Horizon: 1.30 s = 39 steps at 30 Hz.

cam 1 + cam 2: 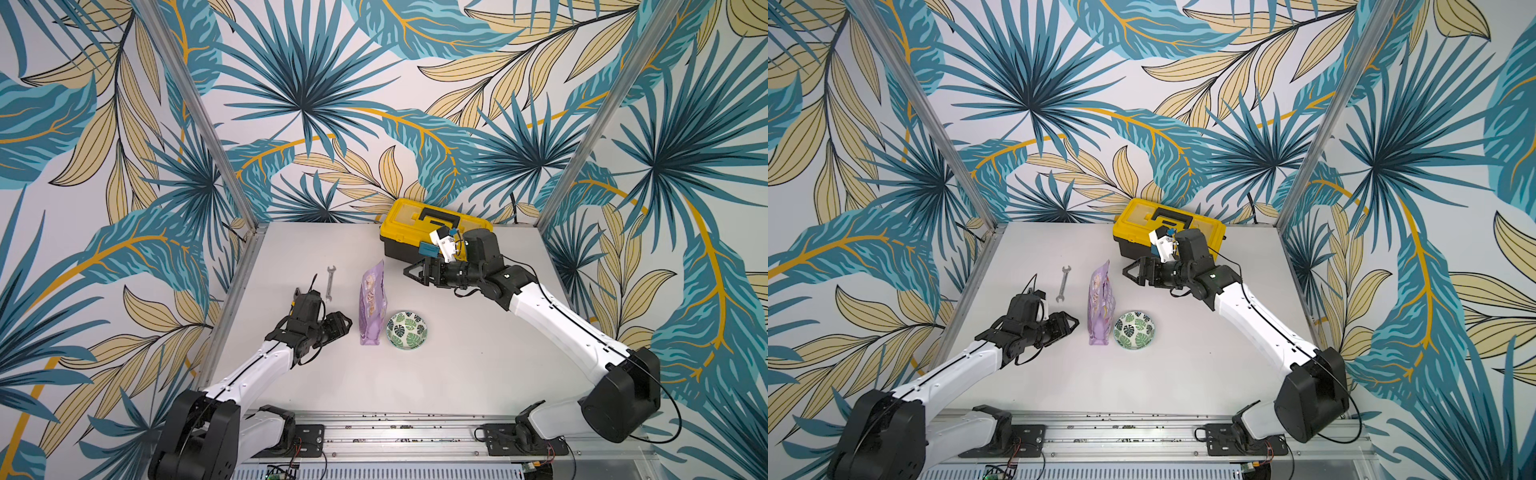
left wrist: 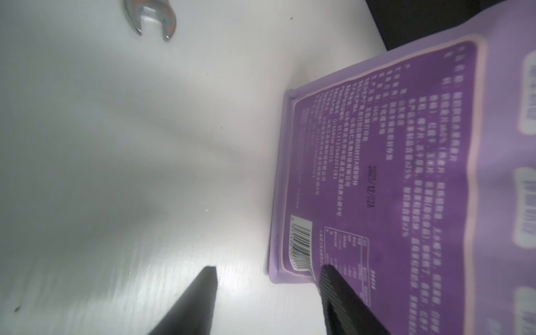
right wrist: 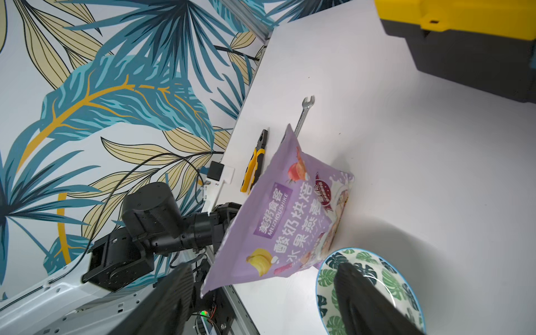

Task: Pour the oats into the breakfast bowl
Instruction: Move the oats bag to the center of the board.

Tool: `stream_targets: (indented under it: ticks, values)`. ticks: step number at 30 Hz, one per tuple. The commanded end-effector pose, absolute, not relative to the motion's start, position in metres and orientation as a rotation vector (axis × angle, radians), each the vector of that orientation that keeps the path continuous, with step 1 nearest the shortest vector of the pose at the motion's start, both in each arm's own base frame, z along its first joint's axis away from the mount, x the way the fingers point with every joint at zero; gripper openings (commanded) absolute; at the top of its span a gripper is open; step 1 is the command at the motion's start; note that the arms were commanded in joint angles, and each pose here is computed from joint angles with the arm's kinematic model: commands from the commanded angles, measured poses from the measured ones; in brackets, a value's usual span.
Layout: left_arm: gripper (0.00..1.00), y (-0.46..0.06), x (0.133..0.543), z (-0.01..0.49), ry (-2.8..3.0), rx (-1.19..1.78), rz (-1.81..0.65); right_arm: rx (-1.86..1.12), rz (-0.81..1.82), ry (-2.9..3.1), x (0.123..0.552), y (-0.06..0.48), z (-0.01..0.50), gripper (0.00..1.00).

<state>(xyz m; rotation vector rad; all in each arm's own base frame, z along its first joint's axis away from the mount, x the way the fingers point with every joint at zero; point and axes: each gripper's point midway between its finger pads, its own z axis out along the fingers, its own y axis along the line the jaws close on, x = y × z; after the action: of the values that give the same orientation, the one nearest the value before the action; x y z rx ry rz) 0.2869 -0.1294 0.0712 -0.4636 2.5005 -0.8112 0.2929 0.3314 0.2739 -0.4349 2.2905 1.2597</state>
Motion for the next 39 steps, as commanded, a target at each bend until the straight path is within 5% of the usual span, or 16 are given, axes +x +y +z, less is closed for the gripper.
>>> stream_targets:
  ticks: [1, 13, 17, 25, 34, 39]
  values:
    - [0.58, -0.14, 0.298, 0.067, 2.463, -0.449, -0.874, -0.446, 1.235, 2.33, 0.293, 0.348, 0.27, 0.8]
    - [0.57, -0.155, 0.304, 0.041, 2.5, -0.447, -0.876, -0.541, 1.027, 2.522, 0.287, 0.395, 0.228, 0.7]
    - [0.57, -0.16, 0.306, 0.036, 2.509, -0.443, -0.876, -0.578, 0.961, 2.569, 0.282, 0.403, 0.216, 0.54]
    - [0.57, -0.171, 0.316, 0.037, 2.514, -0.413, -0.855, -0.552, 0.819, 2.578, 0.287, 0.389, 0.219, 0.01]
    - [0.57, -0.224, 0.339, 0.043, 2.529, -0.265, -0.873, -0.484, 0.697, 2.546, 0.29, 0.359, 0.23, 0.0]
    - [0.57, -0.242, 0.343, 0.044, 2.54, -0.208, -0.862, -0.442, 0.683, 2.562, 0.292, 0.345, 0.22, 0.07]
